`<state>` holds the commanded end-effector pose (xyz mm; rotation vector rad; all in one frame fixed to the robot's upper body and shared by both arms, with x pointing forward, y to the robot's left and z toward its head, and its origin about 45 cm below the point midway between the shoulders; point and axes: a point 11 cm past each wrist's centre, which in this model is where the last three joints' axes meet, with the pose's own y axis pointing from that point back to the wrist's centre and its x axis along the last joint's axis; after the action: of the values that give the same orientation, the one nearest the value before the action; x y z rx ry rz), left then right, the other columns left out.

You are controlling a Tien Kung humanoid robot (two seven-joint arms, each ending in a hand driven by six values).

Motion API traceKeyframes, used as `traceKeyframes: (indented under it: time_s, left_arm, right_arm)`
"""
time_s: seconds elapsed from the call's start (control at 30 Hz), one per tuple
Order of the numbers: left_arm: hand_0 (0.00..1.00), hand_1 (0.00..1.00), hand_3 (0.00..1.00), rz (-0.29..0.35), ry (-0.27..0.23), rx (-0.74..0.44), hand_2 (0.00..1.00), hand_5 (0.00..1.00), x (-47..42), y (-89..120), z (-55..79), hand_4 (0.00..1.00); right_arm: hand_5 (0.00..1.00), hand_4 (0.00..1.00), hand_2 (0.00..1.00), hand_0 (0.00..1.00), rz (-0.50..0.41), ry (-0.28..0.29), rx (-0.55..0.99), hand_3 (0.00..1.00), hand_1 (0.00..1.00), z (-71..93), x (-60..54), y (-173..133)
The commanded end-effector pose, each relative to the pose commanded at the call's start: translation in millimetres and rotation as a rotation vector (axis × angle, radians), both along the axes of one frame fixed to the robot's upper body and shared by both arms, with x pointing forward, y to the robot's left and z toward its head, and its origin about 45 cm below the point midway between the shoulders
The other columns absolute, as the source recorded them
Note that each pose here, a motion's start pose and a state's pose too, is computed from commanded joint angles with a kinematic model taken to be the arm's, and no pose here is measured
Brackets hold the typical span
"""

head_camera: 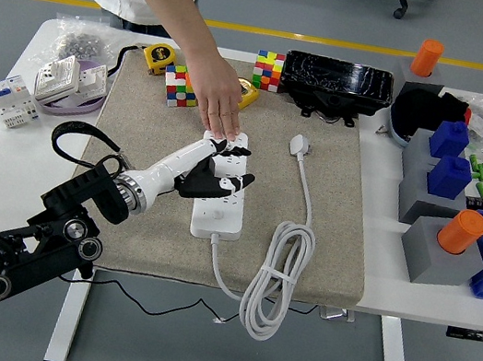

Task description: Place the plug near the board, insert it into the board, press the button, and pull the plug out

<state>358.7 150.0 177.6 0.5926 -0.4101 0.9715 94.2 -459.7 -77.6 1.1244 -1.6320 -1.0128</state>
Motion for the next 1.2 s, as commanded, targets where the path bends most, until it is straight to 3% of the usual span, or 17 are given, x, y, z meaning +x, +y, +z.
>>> traceKeyframes:
  time_s: [0.37, 0.7, 1.0, 1.2]
  left_arm:
    - [0.901, 0.897, 0.826, -0.018, 0.008, -0.014, 0.875, 0.656, 0.4, -12, -2.3, 0.715]
    - [0.899, 0.894, 0.819, 0.002, -0.084, -0.013, 0.87, 0.65, 1.8, 1, 19.8, 0.714]
    - [0.883, 0.881, 0.806, 0.047, -0.09, 0.188, 0.851, 0.654, -1.8, 39, -1.9, 0.717]
    - [0.884, 0.875, 0.798, 0.036, -0.075, 0.212, 0.839, 0.656, -3.4, 37, -6.3, 0.718]
  right_arm:
    - [0.524, 0.932, 0.693, 0.677, -0.002, -0.002, 0.001, 0.595, 0.687, 0.0, 0.4, 0]
    - [0.523, 0.932, 0.693, 0.676, 0.001, 0.004, 0.0, 0.596, 0.687, -0.5, -1.9, 0]
    - [0.523, 0.931, 0.693, 0.676, -0.004, 0.004, -0.002, 0.594, 0.687, -0.4, -2.6, -1]
    - [0.523, 0.932, 0.693, 0.676, 0.007, 0.005, -0.002, 0.596, 0.686, -0.3, -1.4, 0]
